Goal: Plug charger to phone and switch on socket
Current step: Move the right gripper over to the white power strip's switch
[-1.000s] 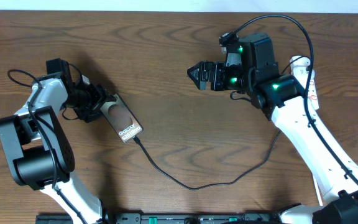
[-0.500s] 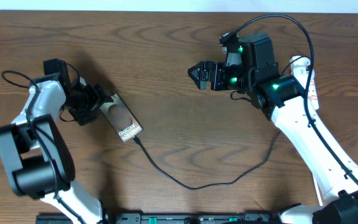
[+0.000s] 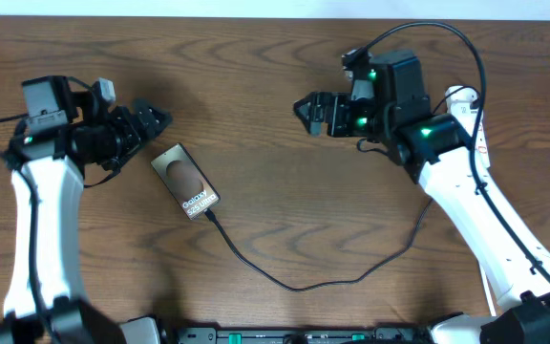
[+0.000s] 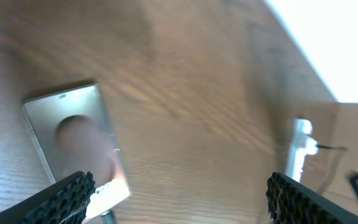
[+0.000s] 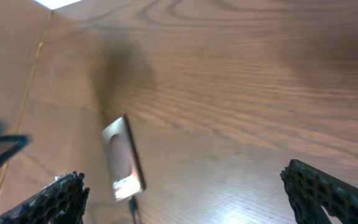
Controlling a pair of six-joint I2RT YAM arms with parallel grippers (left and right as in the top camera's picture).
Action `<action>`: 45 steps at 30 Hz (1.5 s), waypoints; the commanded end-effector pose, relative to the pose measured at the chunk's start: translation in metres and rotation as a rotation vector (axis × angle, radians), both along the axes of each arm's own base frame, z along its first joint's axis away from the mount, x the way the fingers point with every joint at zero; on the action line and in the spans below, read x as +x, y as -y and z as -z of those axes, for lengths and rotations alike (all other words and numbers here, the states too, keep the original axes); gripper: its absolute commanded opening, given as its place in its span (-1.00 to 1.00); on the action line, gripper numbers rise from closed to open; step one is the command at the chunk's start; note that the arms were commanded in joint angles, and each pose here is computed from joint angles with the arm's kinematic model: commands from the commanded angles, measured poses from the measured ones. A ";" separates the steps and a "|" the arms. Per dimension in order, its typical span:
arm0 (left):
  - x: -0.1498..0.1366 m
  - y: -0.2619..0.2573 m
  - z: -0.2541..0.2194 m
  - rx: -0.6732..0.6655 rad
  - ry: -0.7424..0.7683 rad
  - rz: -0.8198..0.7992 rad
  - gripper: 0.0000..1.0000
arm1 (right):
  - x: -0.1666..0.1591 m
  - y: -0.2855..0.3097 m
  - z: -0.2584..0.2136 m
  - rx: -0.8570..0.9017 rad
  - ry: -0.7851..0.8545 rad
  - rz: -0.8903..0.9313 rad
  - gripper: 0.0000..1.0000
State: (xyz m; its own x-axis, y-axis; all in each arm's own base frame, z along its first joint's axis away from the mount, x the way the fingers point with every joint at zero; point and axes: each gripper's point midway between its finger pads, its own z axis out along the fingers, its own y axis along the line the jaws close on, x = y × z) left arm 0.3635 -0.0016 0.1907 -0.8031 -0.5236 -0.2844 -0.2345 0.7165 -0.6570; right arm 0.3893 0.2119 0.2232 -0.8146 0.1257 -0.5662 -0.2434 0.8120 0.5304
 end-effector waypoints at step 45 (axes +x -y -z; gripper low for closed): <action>-0.024 0.061 -0.082 0.146 0.337 0.228 0.83 | -0.006 0.377 0.083 -0.008 -0.470 0.327 0.98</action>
